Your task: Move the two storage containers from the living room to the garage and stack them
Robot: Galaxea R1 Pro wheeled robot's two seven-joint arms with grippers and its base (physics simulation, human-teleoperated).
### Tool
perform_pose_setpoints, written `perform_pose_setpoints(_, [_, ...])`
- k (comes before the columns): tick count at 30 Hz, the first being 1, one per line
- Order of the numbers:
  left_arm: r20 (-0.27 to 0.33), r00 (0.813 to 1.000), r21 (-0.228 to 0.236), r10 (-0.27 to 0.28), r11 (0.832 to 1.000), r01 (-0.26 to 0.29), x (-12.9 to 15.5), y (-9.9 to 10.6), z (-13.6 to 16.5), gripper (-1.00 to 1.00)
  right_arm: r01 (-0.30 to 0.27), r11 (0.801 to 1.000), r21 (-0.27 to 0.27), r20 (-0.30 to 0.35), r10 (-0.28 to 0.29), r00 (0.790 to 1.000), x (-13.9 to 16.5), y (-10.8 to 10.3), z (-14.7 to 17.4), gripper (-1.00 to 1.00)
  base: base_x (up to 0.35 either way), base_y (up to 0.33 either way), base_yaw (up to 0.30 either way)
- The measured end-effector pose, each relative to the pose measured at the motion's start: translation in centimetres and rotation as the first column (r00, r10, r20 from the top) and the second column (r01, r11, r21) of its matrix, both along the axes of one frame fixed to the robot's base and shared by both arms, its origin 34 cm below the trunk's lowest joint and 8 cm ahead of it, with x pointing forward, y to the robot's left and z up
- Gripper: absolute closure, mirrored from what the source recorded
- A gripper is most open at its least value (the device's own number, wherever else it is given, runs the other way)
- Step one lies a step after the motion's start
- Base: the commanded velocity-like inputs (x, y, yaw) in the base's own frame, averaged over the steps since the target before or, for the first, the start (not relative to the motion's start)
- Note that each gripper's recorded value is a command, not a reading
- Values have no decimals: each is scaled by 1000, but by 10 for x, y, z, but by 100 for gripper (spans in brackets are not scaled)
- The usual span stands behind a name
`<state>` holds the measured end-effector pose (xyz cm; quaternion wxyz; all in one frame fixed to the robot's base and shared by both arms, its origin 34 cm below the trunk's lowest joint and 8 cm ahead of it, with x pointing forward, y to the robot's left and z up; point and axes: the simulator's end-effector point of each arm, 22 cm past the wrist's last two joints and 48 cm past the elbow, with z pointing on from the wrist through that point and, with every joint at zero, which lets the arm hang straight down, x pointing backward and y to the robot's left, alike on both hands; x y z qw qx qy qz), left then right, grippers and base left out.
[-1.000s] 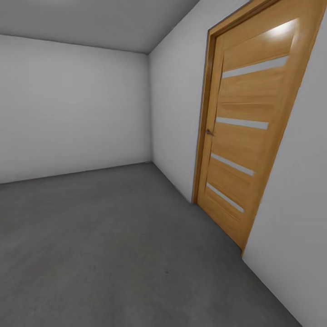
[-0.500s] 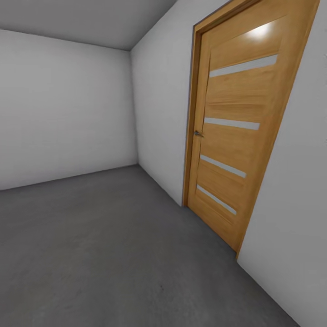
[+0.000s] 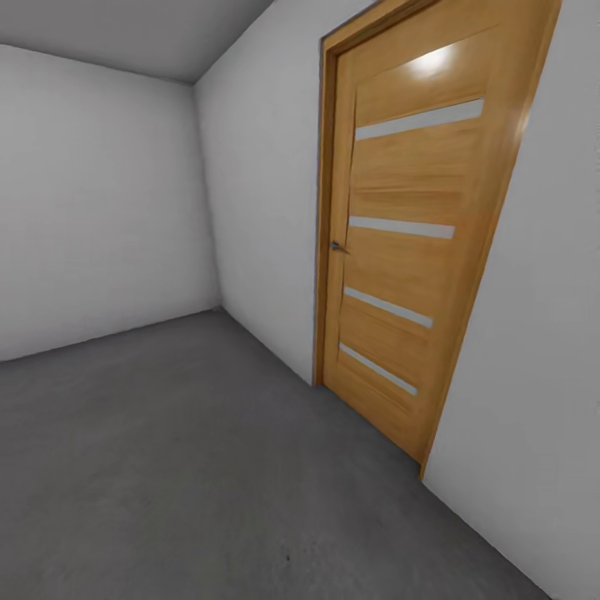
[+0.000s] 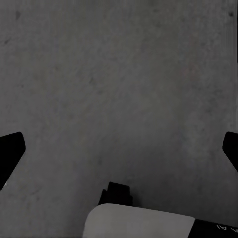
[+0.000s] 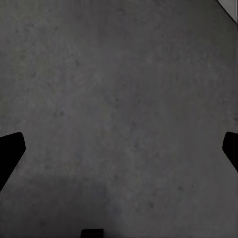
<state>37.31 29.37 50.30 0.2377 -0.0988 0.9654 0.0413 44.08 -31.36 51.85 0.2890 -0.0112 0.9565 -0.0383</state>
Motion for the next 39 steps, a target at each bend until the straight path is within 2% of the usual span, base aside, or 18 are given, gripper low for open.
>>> perform_pose_setpoints(39, [0,1000,1,0,1000,0,0,1,0,-100,2,1000,0,0,-2,1000,0,0,0,-100,278,219,-276])
